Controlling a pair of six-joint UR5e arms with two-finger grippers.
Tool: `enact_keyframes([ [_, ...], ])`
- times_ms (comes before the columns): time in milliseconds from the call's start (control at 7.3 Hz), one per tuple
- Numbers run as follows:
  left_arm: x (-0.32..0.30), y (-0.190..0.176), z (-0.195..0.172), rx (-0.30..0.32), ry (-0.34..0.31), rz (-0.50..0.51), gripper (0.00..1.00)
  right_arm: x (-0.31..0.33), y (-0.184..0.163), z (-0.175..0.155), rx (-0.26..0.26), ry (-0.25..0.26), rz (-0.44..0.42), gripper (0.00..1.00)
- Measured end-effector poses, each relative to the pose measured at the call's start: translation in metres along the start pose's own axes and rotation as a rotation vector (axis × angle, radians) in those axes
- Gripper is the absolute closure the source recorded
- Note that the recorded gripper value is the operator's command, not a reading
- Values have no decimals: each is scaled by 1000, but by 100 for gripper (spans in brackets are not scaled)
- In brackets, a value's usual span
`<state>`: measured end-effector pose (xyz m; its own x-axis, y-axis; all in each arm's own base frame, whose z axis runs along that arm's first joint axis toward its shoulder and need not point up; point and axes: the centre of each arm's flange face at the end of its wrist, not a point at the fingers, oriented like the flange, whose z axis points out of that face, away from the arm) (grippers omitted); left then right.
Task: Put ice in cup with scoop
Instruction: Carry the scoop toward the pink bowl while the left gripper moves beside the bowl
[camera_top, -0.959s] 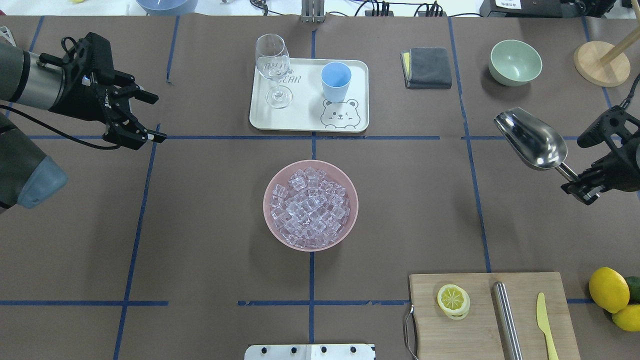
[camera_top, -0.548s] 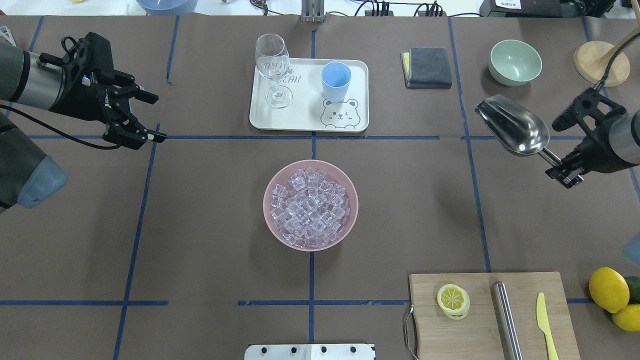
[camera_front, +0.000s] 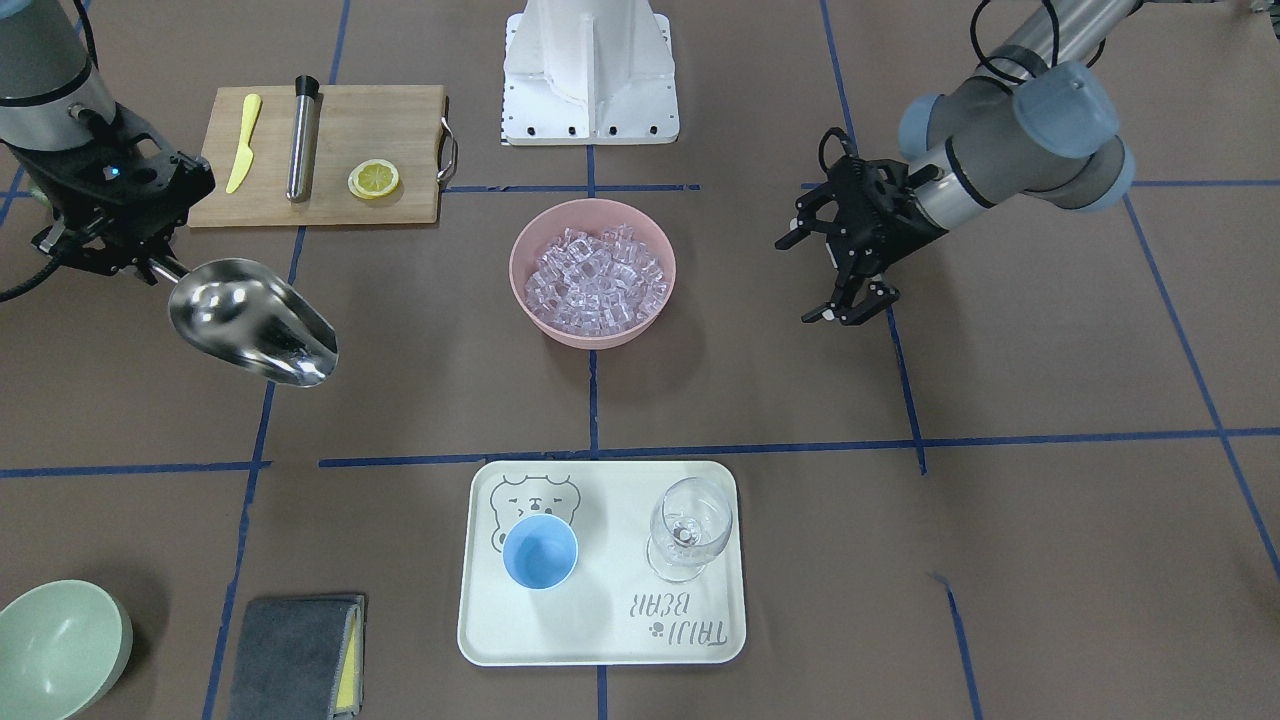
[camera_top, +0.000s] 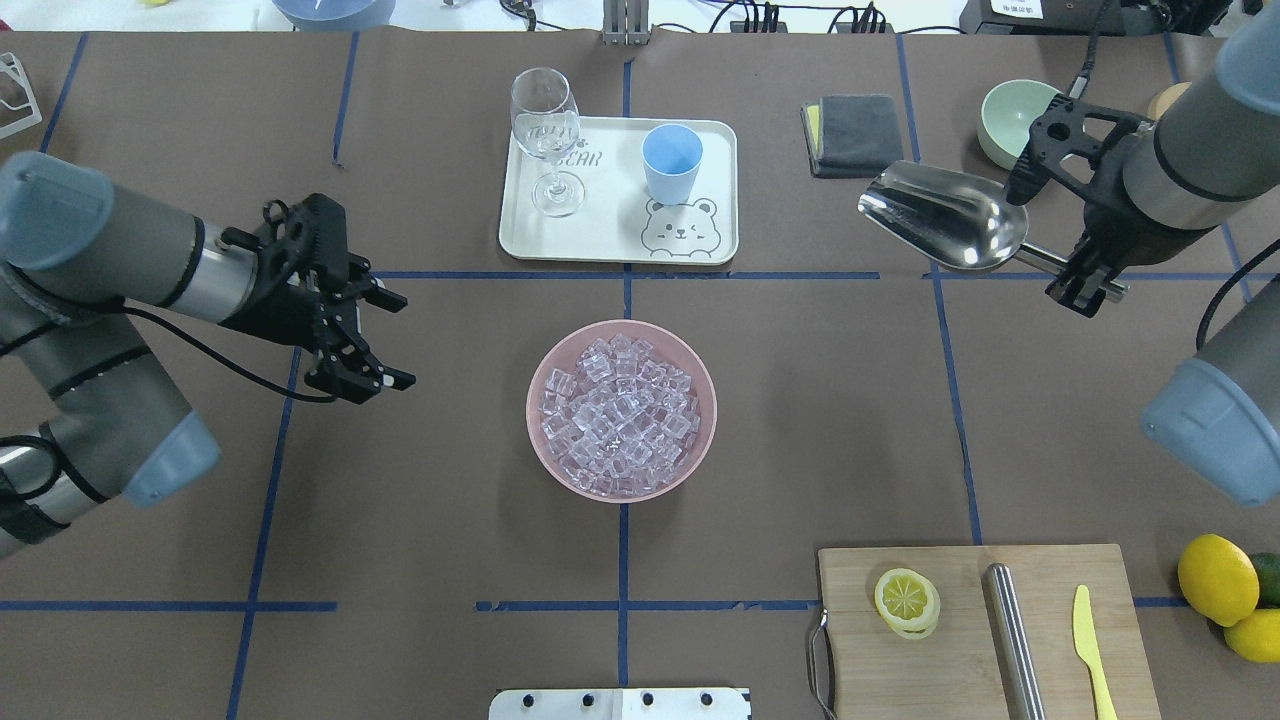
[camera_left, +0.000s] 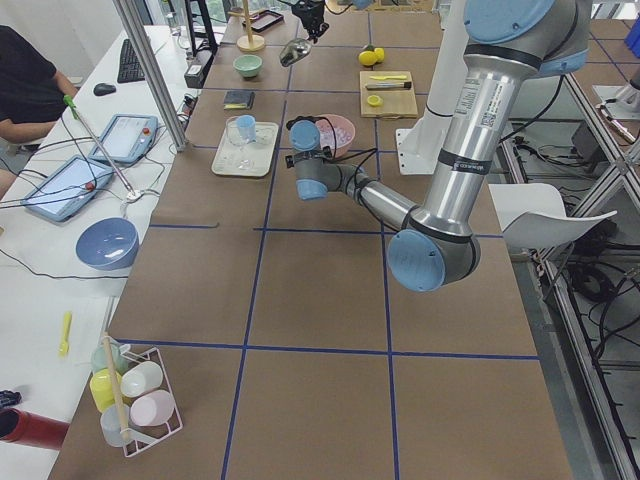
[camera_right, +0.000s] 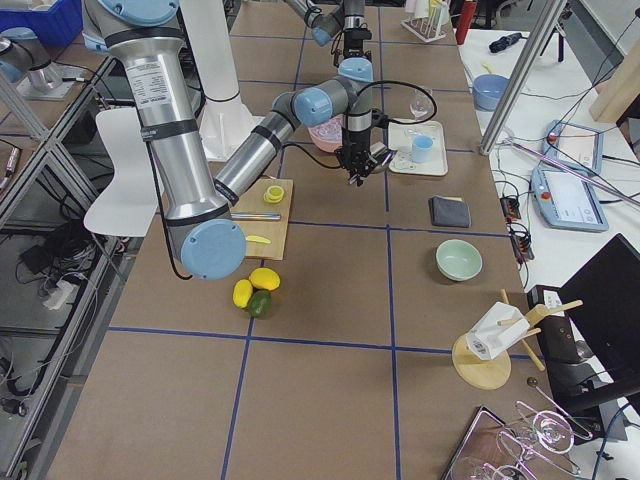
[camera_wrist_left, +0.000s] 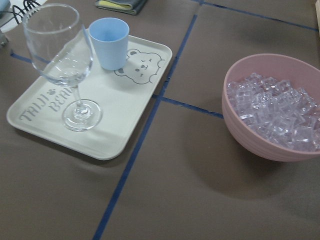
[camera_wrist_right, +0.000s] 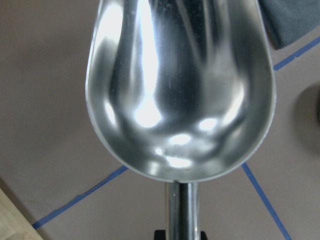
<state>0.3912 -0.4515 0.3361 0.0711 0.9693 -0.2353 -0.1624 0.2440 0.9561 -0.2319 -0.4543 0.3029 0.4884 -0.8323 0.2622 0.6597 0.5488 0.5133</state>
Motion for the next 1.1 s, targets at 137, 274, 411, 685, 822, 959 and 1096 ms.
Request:
enact_keyframes([
  [137, 14, -6, 30, -7, 2, 11, 1, -18, -8, -2, -41, -19, -26, 100],
  [274, 29, -10, 60, -15, 6, 23, 1, -41, -24, -6, -95, -13, -62, 100],
  [411, 43, -11, 81, -23, 20, 40, 1, -64, -41, -10, -149, 29, -114, 100],
  [685, 58, -11, 99, -31, 43, 86, 1, -95, -62, -20, -217, 95, -228, 100],
  [822, 62, -14, 107, -30, 54, 97, 1, -100, -66, -22, -229, 101, -278, 100],
  [959, 66, -21, 116, -29, 64, 104, 1, -102, -69, -22, -236, 101, -318, 100],
  [1096, 69, -27, 123, -27, 70, 108, 1, -103, -72, -21, -245, 96, -370, 100],
])
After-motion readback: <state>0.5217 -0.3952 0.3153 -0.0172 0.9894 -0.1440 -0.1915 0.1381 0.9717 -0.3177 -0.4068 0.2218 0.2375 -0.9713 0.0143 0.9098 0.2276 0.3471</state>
